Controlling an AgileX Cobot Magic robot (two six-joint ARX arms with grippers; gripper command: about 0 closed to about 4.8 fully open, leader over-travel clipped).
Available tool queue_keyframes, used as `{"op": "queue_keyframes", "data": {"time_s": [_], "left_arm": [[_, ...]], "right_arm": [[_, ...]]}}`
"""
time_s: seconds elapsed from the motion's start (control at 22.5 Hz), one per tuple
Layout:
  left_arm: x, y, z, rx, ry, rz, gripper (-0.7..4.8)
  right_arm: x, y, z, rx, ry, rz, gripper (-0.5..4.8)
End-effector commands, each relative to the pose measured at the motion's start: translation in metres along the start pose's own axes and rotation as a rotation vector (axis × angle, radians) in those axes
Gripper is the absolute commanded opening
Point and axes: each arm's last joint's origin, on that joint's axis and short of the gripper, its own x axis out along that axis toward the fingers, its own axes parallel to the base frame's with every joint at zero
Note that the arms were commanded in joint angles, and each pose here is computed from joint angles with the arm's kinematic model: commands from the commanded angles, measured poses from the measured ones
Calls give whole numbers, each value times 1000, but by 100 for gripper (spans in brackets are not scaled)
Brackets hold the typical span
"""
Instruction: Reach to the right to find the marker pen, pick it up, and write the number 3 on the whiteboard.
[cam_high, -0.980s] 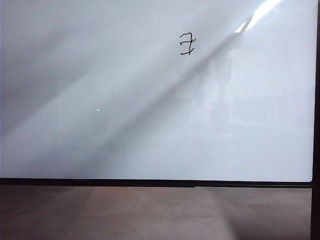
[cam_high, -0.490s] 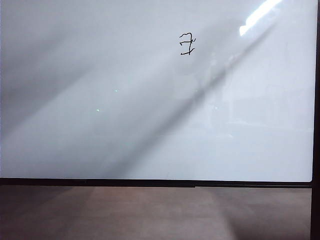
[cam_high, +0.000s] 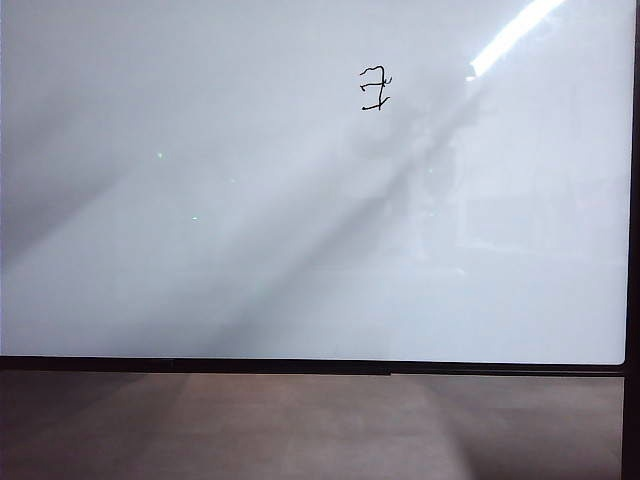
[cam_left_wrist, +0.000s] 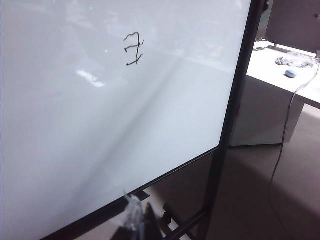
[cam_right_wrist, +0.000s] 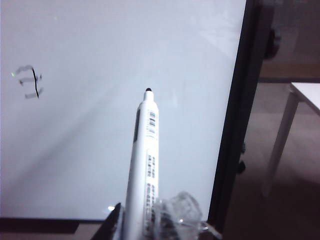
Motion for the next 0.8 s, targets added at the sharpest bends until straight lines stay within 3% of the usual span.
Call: {"op": "queue_keyframes", "data": {"time_s": [0.04, 0.27, 0.4, 0.8], "left_arm": [[-13, 0, -22, -1, -8, 2, -5], [-27, 1, -66, 4, 47, 46, -5], [-33, 1, -94, -40, 100, 44, -5], [-45, 0, -105, -7, 25, 20, -5]], "right_arm": [[-2, -1, -21, 4, 9, 7, 22], [-8, -2, -59, -2, 42, 24, 59], [-12, -3, -75, -2, 46, 25, 58], [-17, -4, -80, -1, 44, 24, 58]]}}
